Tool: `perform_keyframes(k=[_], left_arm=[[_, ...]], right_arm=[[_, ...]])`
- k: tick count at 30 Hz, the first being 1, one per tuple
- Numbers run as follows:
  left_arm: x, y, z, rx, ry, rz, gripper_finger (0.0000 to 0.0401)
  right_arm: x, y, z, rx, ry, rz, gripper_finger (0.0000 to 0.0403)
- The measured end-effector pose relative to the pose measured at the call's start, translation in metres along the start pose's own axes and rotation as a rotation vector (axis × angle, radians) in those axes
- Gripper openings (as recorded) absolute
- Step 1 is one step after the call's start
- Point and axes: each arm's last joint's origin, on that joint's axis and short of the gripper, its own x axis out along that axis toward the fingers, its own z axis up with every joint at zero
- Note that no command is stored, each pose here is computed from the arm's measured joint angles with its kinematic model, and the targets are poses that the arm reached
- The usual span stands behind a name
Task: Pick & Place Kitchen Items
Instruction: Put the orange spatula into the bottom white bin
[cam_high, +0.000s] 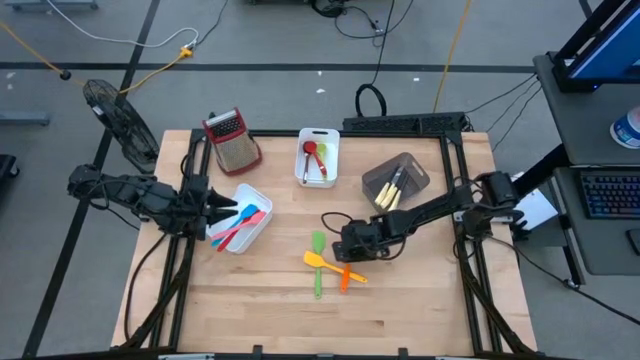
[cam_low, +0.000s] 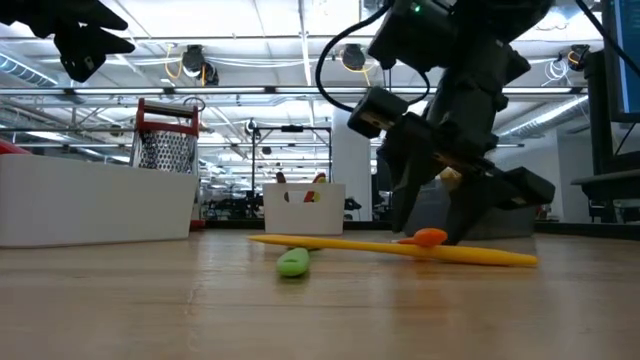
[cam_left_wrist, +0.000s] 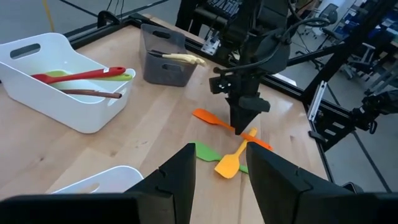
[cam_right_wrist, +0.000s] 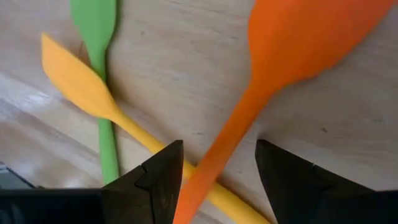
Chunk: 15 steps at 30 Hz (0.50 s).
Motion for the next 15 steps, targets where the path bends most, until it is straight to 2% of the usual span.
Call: perform_keyframes(k=[6,10,15], left_arm=[[0.0001,-0.0003,-0.0005,0.001,0.011,-0.013,0.0147],[0.0,-0.0004,-0.0004,0.0,0.012,-0.017,0.0147],[-0.0001,-0.0005,-0.0003,-0.001,0.011,-0.017,0.0147]], right_arm=[[0.0073,-0.0006,0.0018,0.013,-0.01,-0.002,0.0196],[0.0074,-0.0021,0.0048,0.023,-0.066,-0.013,0.0194],[0.0069,-0.0066,0.0098,0.064,-0.122,-0.055,0.0158]])
